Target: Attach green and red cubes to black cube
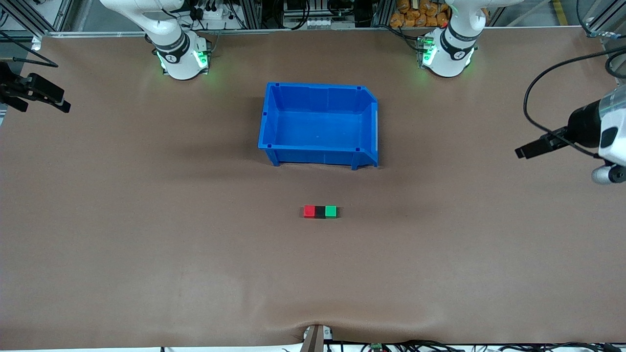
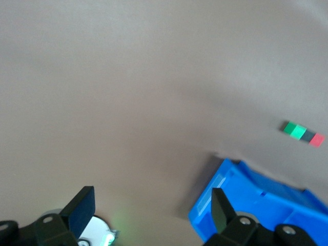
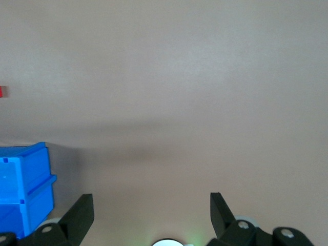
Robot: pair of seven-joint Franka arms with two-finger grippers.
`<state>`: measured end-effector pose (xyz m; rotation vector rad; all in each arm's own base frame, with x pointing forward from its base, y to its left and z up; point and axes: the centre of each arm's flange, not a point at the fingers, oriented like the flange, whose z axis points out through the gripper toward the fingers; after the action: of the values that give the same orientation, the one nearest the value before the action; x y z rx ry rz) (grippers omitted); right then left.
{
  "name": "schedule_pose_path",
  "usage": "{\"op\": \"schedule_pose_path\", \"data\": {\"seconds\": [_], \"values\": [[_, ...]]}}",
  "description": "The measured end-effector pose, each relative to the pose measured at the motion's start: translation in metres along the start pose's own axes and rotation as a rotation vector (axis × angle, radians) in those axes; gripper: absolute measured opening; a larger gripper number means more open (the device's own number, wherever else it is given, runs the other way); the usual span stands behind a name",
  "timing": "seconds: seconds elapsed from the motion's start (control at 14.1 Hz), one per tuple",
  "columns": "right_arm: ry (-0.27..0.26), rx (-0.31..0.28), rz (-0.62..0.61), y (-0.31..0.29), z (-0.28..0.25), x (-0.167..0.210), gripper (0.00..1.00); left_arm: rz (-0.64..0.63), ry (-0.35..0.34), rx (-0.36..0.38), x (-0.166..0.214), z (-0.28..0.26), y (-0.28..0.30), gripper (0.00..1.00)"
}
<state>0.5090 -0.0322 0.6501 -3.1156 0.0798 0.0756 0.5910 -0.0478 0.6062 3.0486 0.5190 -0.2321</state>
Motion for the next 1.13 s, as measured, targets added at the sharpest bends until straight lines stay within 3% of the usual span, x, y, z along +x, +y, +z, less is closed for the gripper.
{"op": "schedule_pose_path", "data": {"seconds": [0.42, 0.78, 1.13], "values": [[-0.003, -0.003, 0.000, 0.000, 0.000, 0.000, 1.00, 0.109, 0.046, 0.036, -0.042, 0.009, 0.000, 1.00], [-0.005, -0.003, 0.000, 0.000, 0.001, 0.000, 1.00, 0.245, 0.082, 0.102, -0.055, 0.014, 0.021, 1.00], [-0.007, -0.003, 0.001, 0.000, 0.001, 0.000, 1.00, 0.320, 0.113, 0.108, -0.064, 0.009, 0.035, 1.00]]}}
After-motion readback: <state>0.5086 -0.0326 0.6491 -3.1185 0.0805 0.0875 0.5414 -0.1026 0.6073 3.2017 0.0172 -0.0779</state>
